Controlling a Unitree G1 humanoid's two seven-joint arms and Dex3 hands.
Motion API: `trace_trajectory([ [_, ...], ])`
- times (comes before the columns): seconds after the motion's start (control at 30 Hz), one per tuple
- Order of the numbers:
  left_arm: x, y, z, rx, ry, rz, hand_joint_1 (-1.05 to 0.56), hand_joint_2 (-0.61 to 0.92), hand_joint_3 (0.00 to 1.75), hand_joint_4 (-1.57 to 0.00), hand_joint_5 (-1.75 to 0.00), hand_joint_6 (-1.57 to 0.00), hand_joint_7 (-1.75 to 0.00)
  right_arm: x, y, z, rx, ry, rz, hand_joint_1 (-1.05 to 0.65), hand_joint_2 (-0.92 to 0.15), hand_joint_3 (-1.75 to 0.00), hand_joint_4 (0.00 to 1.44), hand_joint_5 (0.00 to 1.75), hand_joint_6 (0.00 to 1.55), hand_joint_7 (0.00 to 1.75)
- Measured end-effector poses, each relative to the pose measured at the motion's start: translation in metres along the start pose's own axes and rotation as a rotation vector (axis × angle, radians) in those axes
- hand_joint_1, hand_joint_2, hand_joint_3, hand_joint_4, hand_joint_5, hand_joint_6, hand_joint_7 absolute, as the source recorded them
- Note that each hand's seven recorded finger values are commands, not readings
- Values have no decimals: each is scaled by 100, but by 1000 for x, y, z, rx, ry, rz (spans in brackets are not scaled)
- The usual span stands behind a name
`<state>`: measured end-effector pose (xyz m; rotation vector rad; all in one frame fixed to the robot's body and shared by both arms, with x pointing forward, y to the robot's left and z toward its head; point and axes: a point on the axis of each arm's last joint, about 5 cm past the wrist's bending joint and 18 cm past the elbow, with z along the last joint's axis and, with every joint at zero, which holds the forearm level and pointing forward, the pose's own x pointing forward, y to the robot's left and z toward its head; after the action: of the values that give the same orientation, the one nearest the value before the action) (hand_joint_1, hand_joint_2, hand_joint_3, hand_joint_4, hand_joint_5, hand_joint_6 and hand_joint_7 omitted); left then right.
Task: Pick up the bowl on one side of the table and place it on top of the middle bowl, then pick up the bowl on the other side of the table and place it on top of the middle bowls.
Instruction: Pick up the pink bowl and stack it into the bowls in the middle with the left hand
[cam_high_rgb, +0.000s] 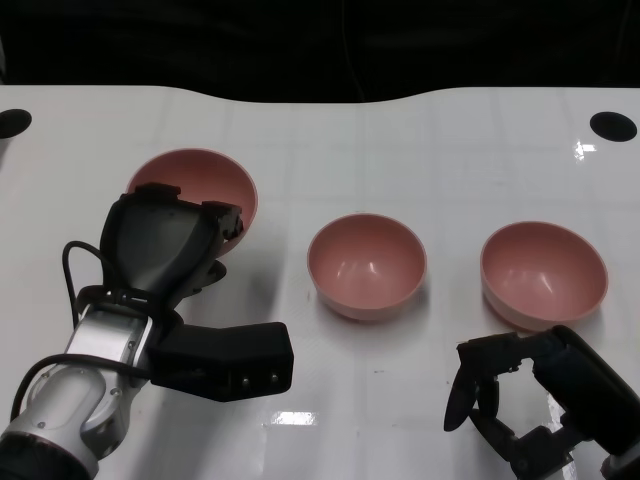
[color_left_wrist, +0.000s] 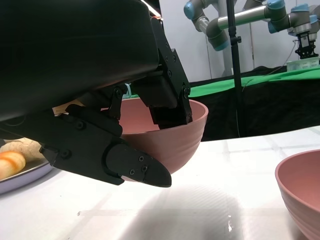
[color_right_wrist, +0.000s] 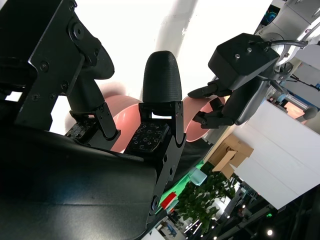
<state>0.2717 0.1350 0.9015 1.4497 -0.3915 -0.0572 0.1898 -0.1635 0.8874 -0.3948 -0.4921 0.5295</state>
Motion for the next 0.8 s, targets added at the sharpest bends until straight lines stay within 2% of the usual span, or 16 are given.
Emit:
trace_trajectory([
  [0.17,1,0,2,0,-12,3,-30,89,5,-90,-175,-108,-57,0,0,0,0,0,-1,32,-7,-153,101,160,104,109],
  [0.3,17,16,31,-48,-161,92,-30,88,4,-92,-175,-111,-61,1,1,0,5,-5,3,34,-7,-155,101,157,103,110],
  [0.37,23,23,41,-63,-208,130,-30,88,4,-92,-175,-111,-62,2,2,0,7,-7,5,34,-7,-155,101,156,103,110],
  [0.7,24,25,41,-58,-210,136,-30,88,4,-92,-175,-109,-66,1,2,0,8,-4,5,34,-7,-156,102,155,103,110],
  [0.77,24,25,41,-58,-212,136,-30,86,4,-93,-175,-101,-83,1,2,0,8,-4,5,35,-7,-155,102,155,103,110],
  [0.8,24,25,42,-60,-216,137,-32,84,3,-93,-175,-100,-81,1,2,0,8,-4,5,36,-7,-155,102,156,103,110],
])
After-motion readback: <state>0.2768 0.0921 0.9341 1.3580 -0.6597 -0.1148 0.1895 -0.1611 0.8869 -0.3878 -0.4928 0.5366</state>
